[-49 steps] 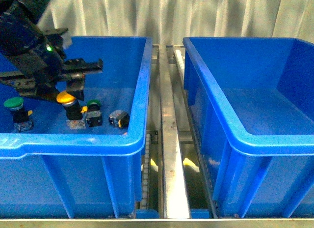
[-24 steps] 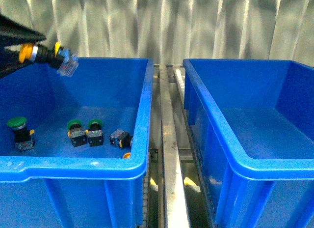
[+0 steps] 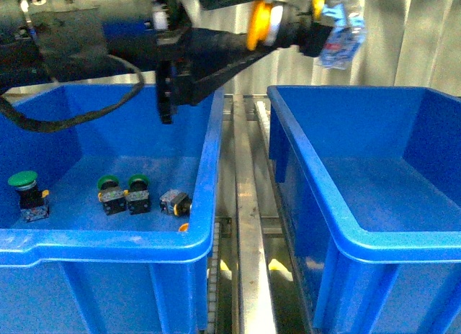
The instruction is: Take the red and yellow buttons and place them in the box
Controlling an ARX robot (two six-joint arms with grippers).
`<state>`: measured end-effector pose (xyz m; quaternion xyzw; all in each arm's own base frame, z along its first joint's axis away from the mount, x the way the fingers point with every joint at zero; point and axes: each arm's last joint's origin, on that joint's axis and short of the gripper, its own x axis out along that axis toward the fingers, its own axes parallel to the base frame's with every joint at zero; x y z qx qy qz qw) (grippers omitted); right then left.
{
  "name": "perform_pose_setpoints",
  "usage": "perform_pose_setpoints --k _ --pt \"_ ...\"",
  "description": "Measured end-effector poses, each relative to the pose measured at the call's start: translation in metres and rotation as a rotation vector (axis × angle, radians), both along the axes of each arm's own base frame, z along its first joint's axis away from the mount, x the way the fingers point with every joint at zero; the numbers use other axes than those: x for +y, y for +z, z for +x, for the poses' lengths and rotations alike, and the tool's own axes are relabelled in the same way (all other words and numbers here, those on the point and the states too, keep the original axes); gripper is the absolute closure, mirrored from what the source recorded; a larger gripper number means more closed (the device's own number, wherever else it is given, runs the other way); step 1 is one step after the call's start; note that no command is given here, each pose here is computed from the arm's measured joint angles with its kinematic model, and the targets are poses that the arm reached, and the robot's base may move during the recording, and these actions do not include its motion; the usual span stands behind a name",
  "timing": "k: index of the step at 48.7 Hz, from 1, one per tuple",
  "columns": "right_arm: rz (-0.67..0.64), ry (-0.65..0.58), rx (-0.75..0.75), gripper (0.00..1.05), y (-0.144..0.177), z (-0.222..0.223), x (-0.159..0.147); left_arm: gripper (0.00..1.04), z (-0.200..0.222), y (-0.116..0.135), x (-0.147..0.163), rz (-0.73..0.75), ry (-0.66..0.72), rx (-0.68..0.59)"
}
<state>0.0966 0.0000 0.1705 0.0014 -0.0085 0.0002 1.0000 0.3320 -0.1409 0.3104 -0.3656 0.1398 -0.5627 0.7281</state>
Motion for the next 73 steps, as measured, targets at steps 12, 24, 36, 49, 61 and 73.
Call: perform_pose_setpoints --k 12,24,36,49,61,73 --pt "0.0 0.0 0.0 0.03 0.0 0.0 0.0 0.7 0.004 -0.002 -0.033 0.011 -0.076 -0.018" --pt "0.212 -0.28 -0.285 0.03 0.064 0.032 -0.02 0.7 0.011 0.003 -0.065 0.023 -0.13 -0.041" --pt "0.635 -0.363 -0.31 0.03 0.156 0.105 -0.071 0.7 0.011 0.014 -0.084 0.025 -0.159 -0.091" --pt "1.199 -0.334 -0.259 0.03 0.174 0.156 -0.049 0.7 0.015 0.005 -0.093 0.031 -0.171 -0.081" --pt "1.416 -0.295 -0.144 0.03 0.169 0.18 -0.007 0.7 0.019 0.008 -0.096 0.041 -0.181 -0.102" --pt "1.53 -0.22 -0.083 0.03 0.171 0.18 0.02 0.7 0.027 0.013 -0.098 0.066 -0.186 -0.14"
